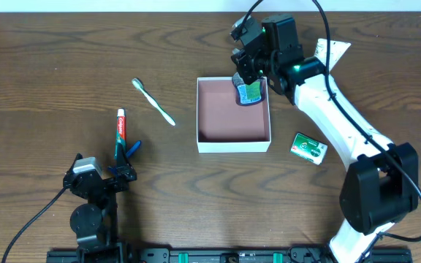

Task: Pack container
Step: 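Lift the soap bottle with the right gripper and lower it into the box, then open the right gripper, release the bottle in the box's back corner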

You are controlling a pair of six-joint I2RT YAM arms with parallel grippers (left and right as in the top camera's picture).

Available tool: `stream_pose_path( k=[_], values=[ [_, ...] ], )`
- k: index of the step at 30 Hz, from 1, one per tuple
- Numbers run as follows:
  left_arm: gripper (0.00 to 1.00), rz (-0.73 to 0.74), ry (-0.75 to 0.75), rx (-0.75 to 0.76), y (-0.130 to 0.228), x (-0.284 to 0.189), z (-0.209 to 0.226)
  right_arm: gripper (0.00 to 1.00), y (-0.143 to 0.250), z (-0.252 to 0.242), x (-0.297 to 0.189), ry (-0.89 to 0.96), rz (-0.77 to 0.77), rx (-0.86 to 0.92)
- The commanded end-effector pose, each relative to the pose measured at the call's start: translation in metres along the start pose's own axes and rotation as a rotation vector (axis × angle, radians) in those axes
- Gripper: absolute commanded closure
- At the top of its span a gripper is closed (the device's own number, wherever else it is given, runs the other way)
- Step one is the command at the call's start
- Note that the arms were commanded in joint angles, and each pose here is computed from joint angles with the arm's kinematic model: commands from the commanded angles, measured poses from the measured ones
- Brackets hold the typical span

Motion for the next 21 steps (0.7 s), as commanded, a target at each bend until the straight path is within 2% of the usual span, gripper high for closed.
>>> stream_pose_path(
  k=[1,9,19,21],
  values=[
    [0.02,0.047,0.009,0.012,0.0112,0.0006,-0.0009,0.99,-0.0054,0.0035,0.0047,-0.002,-0.015,-0.028],
    [0.02,0.047,0.009,0.012,0.0112,0.0006,-0.0009,0.99,-0.0019,0.0012,0.0132,-0.002,-0.009,-0.027],
    [0.02,0.047,0.009,0.012,0.0112,0.0006,-0.0009,0.84,-0.0022,0.001,0.0132,-0.001,-0.011,-0.028],
    [0.02,0.047,0.009,0.012,0.0112,0.0006,-0.0009,0.75,-0.0021,0.001,0.0132,-0.001,-0.01,-0.028]
  ],
)
Point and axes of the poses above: each gripper's point midway between its finger pads, its own x axis out along the fingers, its own z axis along the line the jaws close on, y = z × x, the point moved 8 cm from there along -x, back along the fingers, and after that the axes turned 13 degrees about x, right-handed, at the moved point
